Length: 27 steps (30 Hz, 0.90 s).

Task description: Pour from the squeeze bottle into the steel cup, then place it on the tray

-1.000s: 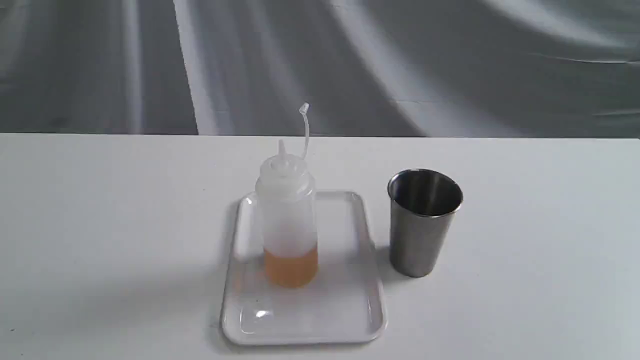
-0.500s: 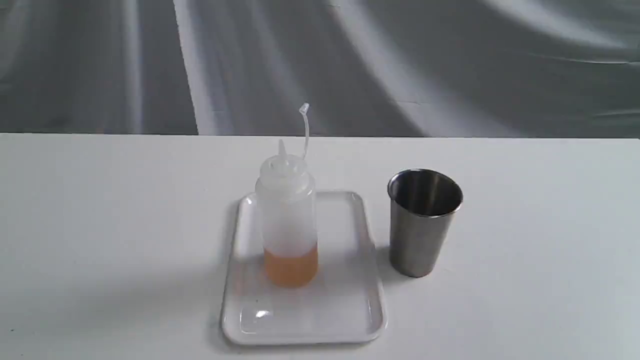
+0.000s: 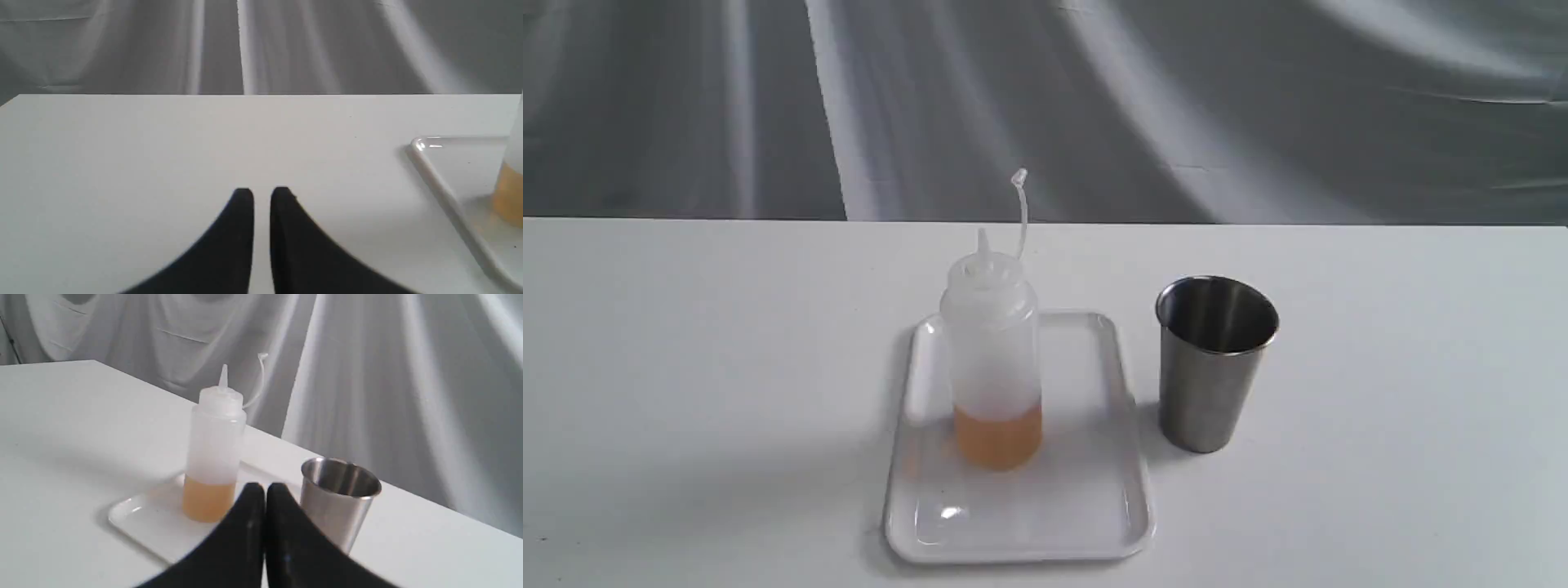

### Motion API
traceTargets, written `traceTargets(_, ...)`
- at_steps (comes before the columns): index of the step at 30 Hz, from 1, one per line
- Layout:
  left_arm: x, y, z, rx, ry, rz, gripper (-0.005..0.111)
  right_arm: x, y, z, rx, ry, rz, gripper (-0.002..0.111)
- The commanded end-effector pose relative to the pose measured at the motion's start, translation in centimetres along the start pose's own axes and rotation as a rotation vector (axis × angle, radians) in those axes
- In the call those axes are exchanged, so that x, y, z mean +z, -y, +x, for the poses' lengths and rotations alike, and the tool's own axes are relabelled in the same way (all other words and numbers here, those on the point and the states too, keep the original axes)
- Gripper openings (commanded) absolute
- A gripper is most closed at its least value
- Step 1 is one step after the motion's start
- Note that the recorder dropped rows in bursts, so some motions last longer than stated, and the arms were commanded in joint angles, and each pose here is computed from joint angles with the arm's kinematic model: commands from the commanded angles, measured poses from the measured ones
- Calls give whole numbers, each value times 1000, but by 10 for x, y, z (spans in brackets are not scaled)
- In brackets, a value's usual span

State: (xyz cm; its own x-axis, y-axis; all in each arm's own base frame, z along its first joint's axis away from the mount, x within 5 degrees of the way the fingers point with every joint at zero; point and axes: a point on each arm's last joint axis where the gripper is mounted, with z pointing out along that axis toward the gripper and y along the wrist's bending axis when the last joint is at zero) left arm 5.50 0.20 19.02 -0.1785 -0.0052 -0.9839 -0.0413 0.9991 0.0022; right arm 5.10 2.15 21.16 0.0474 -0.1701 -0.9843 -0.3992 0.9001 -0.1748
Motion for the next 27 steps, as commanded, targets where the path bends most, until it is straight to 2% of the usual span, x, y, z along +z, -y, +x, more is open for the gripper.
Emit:
traceTargets(1, 0, 0, 0, -2, 8, -3, 8, 1, 0, 8, 18, -19, 28, 0)
traceTargets(27, 0, 0, 0, -4, 8, -3, 8, -2, 15, 14, 39, -80, 298, 0)
